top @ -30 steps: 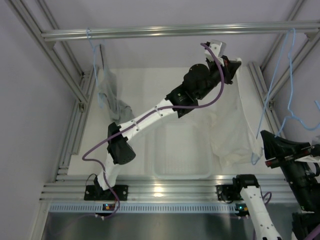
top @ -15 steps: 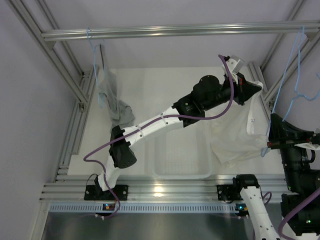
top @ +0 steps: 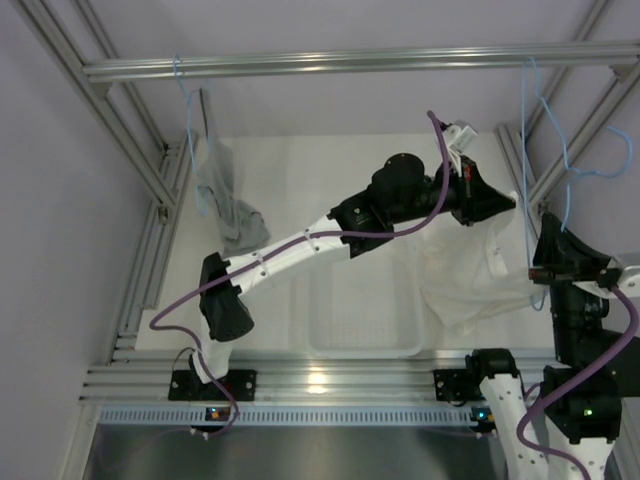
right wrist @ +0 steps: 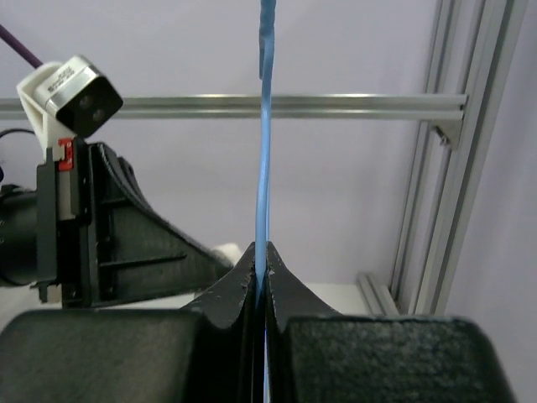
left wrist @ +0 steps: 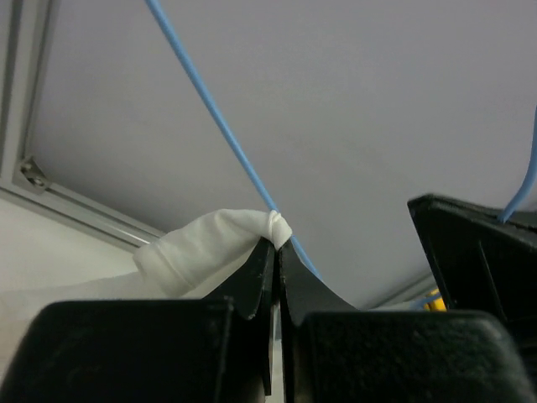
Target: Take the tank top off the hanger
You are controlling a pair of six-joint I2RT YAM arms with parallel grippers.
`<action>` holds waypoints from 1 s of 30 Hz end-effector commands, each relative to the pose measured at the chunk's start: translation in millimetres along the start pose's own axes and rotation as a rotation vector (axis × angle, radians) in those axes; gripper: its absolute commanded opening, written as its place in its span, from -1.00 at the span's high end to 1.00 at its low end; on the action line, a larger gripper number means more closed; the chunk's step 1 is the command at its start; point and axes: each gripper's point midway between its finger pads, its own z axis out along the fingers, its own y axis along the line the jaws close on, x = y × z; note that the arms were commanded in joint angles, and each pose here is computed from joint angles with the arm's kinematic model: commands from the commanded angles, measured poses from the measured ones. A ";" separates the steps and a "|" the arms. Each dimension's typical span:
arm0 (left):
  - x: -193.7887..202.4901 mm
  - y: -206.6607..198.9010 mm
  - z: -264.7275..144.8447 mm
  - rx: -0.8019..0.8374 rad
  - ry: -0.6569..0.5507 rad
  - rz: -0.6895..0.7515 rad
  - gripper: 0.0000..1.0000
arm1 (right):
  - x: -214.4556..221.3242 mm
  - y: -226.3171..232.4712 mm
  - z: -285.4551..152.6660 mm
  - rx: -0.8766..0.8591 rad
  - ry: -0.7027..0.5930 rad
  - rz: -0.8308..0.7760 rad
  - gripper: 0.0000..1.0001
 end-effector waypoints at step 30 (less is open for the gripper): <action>122.4 -14.2 -3.2 0.381 0.425 -0.093 1.00 | -43.6 -39.0 91.2 0.198 -0.247 -0.076 1.00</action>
